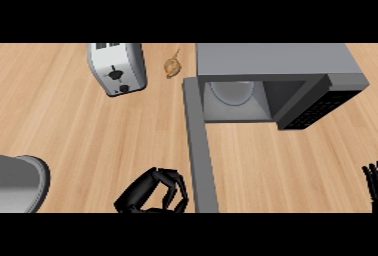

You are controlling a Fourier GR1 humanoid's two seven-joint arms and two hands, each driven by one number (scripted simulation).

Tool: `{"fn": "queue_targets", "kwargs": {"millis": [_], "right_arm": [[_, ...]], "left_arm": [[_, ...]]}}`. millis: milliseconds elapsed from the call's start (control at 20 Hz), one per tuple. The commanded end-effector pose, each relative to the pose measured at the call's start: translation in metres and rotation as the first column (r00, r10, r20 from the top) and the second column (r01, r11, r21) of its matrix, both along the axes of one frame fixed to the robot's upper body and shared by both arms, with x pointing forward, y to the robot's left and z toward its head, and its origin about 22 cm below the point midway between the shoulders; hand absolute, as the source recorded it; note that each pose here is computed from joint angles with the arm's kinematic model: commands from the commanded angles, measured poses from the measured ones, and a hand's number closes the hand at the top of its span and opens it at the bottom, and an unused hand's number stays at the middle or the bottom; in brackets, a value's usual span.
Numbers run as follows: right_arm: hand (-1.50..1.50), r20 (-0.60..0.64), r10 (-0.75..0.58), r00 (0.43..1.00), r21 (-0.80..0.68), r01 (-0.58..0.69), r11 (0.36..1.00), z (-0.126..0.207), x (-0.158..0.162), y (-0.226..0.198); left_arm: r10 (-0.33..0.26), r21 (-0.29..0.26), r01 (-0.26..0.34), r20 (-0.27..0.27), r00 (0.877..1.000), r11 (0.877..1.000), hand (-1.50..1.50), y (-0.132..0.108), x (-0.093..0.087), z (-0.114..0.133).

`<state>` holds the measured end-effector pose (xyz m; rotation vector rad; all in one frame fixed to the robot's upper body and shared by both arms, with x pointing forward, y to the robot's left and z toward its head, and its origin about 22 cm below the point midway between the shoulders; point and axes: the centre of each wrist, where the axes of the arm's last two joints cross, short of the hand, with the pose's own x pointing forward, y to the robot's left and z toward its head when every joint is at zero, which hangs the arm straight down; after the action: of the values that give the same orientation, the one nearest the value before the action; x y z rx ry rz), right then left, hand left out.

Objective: Pick up the milk, place it into the microwave and close the microwave

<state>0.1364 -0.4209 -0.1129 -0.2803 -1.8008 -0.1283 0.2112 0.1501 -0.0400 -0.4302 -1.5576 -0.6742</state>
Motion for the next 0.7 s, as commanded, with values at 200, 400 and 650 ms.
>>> {"fn": "queue_targets", "kwargs": {"millis": [200,400,650], "right_arm": [[-1.5,0.057,0.052,0.997,0.012,-0.053,0.999,0.023,-0.002,-0.03],[-1.5,0.089,0.077,0.993,0.034,-0.08,0.996,0.018,-0.002,-0.022],[-1.5,0.126,0.158,0.979,0.019,-0.162,0.987,0.03,0.021,-0.011]], "left_arm": [[-0.273,0.156,0.301,-0.178,0.946,0.941,1.5,-0.05,0.004,-0.03],[-0.283,0.192,0.296,-0.092,0.955,0.936,1.5,-0.083,0.011,-0.026],[-0.273,0.11,0.275,-0.034,0.961,0.955,1.5,-0.113,-0.006,-0.03]]}}
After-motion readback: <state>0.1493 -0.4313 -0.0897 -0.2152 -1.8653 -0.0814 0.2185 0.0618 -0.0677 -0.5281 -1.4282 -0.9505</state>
